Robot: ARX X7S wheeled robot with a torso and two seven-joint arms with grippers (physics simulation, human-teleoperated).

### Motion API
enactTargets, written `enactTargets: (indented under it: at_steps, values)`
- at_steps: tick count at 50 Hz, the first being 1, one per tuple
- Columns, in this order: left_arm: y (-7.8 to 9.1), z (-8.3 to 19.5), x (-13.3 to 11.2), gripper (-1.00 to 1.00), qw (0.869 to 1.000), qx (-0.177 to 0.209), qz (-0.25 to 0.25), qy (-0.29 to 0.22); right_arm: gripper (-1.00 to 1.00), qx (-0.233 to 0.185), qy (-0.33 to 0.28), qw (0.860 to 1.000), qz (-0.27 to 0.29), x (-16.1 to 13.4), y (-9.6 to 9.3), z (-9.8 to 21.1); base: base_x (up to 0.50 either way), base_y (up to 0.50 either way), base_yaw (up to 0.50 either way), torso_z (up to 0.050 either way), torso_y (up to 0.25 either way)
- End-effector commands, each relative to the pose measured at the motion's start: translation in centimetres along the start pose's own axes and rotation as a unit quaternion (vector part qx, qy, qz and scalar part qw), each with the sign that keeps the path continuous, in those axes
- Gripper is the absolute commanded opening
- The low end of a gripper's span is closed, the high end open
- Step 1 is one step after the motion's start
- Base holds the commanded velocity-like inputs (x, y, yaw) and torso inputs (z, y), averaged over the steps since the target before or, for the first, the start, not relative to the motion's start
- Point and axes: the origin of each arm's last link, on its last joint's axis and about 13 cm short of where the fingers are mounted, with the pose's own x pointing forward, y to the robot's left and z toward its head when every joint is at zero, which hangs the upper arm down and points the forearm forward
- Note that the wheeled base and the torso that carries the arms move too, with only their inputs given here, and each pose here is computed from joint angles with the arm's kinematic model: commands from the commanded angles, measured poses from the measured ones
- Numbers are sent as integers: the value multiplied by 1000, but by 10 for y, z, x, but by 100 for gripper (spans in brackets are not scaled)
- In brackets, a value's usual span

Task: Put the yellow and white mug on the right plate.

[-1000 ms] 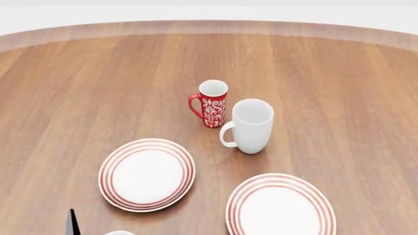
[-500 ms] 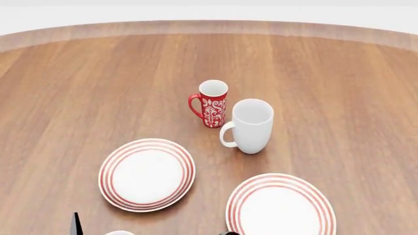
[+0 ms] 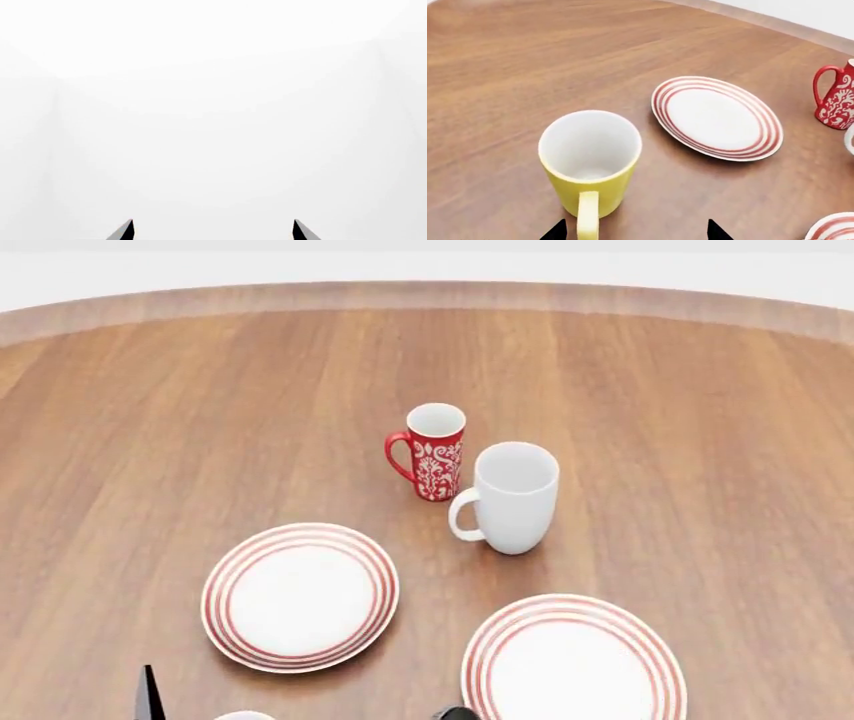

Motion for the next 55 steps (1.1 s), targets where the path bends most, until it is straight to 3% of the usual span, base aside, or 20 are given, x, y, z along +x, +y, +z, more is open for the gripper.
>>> enactTargets:
  at_steps: [1, 22, 29, 32, 55]
  values:
    - [1, 0, 2, 100, 1000, 8, 4, -1, 100, -12, -3, 1000, 7, 10, 0, 1, 0, 0, 0, 0, 0]
    - [-1, -12, -3, 100, 1000, 7, -2, 0, 100, 2, 2, 1000, 4, 25, 4, -4, 0, 0, 0, 0, 0]
    - [-1, -11, -3, 100, 1000, 6, -2, -3, 100, -10, 6, 999, 34, 27, 13, -3, 0, 0, 0, 0, 0]
    - [-1, -10, -3, 100, 1000, 6, -2, -3, 100, -11, 11, 997, 76, 24, 17, -1, 0, 0, 0, 0, 0]
    - [-1, -11, -4, 100, 1000, 3, -5, 0, 100, 0, 15, 998, 56, 33, 10, -9, 0, 0, 0, 0, 0]
